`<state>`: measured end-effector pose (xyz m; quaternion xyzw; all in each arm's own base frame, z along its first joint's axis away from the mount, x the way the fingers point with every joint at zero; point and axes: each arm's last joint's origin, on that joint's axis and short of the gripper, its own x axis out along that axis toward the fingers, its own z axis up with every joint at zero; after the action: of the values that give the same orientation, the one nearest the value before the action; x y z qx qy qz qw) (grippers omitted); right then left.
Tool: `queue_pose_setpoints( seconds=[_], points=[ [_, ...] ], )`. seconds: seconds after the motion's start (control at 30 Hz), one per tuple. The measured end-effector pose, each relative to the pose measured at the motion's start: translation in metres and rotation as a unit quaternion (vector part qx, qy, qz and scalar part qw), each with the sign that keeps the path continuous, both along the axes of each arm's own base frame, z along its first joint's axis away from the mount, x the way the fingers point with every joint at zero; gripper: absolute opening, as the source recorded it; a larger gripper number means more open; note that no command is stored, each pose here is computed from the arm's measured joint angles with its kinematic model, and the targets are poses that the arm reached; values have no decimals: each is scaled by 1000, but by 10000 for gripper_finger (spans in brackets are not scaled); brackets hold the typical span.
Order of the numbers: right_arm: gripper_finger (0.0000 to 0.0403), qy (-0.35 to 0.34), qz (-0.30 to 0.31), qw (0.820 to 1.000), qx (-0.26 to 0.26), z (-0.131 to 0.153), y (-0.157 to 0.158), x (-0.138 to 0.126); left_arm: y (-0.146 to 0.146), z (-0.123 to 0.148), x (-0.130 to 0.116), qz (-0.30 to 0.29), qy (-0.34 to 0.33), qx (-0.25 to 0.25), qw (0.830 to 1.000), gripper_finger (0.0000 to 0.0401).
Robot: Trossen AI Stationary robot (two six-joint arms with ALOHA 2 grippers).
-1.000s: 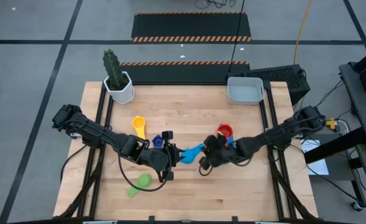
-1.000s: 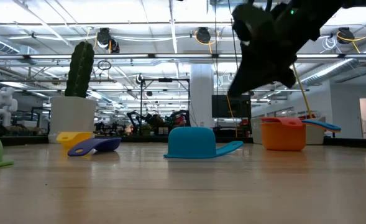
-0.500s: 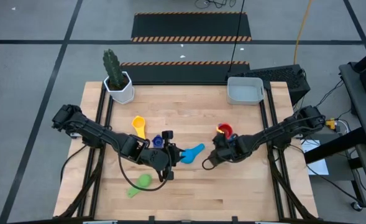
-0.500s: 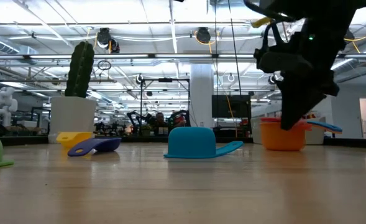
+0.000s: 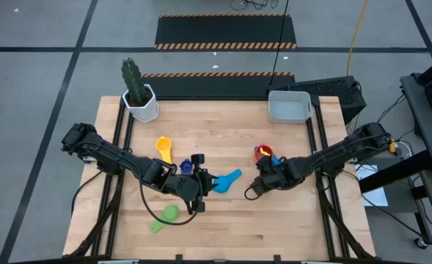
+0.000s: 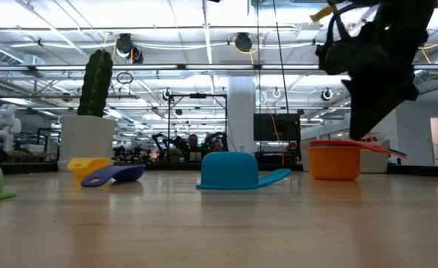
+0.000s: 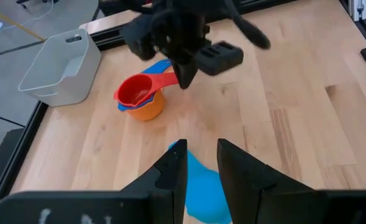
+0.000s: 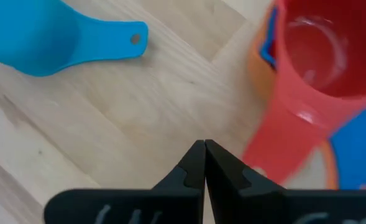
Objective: Nest measuring cups in basket
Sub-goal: Stack the red measuring cup on top of the blue measuring cup
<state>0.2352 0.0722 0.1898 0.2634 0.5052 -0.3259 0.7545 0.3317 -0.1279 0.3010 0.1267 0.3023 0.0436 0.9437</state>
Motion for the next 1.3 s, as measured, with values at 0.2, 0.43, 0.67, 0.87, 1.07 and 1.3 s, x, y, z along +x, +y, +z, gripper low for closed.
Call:
queue_pose_setpoints(
  seconds=[0.2, 0.43, 0.67, 0.87, 1.07, 1.3],
  points=[
    [1, -16, 7, 1000, 1, 16, 6, -15, 0, 0, 0, -6, 1, -5, 1000, 90],
    [32, -58, 23, 998, -25, 18, 13, -11, -1, 1, 1, -6, -6, -8, 1000, 90],
    [34, -21, 30, 999, -25, -9, 12, 8, -1, 2, 1, -7, -10, -10, 1000, 90],
    [13, 50, 4, 999, -20, -16, 0, 2, -1, 1, 1, -7, -7, -9, 1000, 90],
    [1, 89, -14, 995, -30, -14, -2, -9, -1, 1, 1, -9, -2, -4, 1000, 90],
    [0, 118, -33, 992, -40, -8, -2, -22, 0, 0, 0, -9, 3, -2, 1000, 90]
  ],
)
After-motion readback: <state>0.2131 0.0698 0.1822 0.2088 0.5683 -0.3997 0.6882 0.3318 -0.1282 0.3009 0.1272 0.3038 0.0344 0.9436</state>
